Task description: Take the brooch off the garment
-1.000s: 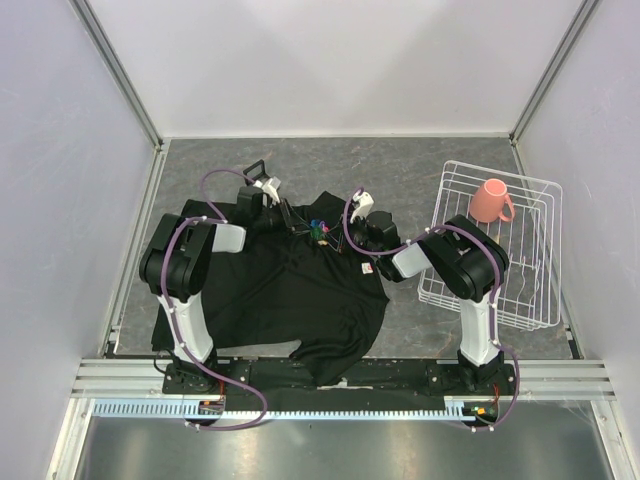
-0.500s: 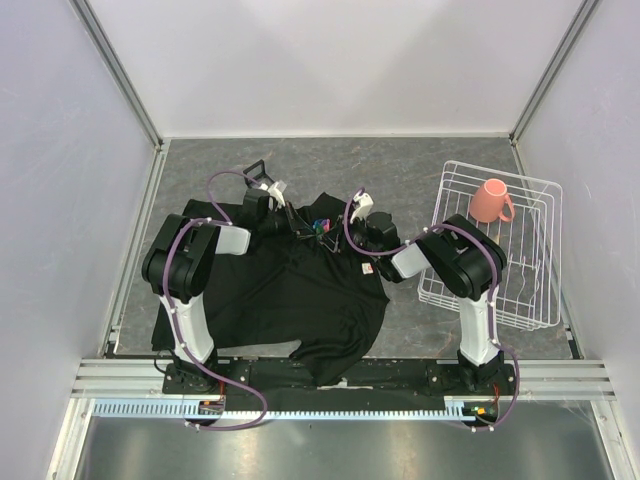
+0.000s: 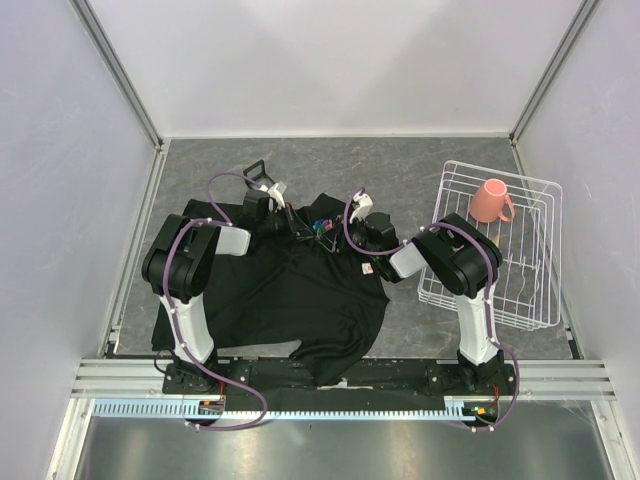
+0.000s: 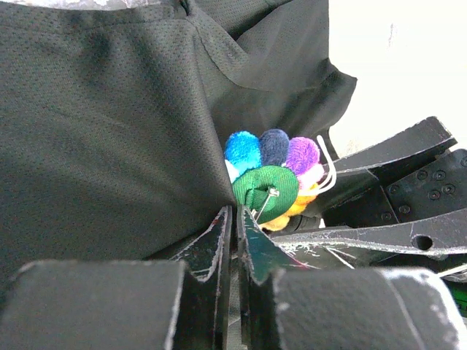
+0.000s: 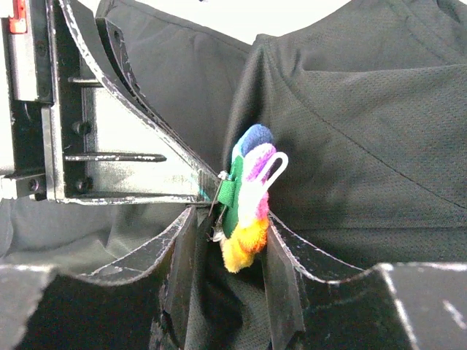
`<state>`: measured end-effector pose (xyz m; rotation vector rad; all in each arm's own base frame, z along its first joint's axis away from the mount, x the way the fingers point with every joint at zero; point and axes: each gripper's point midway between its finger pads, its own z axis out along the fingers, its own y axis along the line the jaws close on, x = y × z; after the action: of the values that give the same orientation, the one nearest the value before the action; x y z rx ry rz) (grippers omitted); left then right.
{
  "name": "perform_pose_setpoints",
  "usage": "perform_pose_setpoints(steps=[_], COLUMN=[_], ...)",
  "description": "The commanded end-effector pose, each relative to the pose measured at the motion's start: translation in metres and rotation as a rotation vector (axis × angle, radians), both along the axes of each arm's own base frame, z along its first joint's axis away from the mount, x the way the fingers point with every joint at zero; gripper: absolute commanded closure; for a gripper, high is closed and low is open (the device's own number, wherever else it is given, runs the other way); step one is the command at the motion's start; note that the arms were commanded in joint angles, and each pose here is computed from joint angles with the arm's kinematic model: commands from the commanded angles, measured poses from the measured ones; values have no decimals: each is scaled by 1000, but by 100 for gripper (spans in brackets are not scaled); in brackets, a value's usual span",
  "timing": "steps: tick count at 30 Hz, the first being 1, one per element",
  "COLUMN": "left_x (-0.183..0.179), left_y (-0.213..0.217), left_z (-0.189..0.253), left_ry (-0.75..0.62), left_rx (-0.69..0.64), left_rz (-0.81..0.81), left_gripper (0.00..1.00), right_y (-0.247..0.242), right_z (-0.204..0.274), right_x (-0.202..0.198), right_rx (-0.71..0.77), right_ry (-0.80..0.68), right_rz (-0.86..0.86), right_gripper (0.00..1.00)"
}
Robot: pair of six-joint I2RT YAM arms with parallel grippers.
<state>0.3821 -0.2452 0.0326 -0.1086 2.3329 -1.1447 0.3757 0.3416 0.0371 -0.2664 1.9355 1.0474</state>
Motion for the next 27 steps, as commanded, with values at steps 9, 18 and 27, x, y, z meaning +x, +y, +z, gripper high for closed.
perform_pose_setpoints(steps=[9,18,27], left_x=[-5,-5,-3], left_y=[0,2,5], left_z=[-5,-4,4], left_ry=[21,18,-18], left_rx=[8,9,19], left_rz=[29,36,42], left_gripper=[90,91,89], right_y=[12,17,19], right_z=[11,6,2], right_x=[18,16,12], right_rx=[57,67,79], right_ry=[-17,2,18], right_rz=[-27,-8,14], right_gripper=[58,83,100])
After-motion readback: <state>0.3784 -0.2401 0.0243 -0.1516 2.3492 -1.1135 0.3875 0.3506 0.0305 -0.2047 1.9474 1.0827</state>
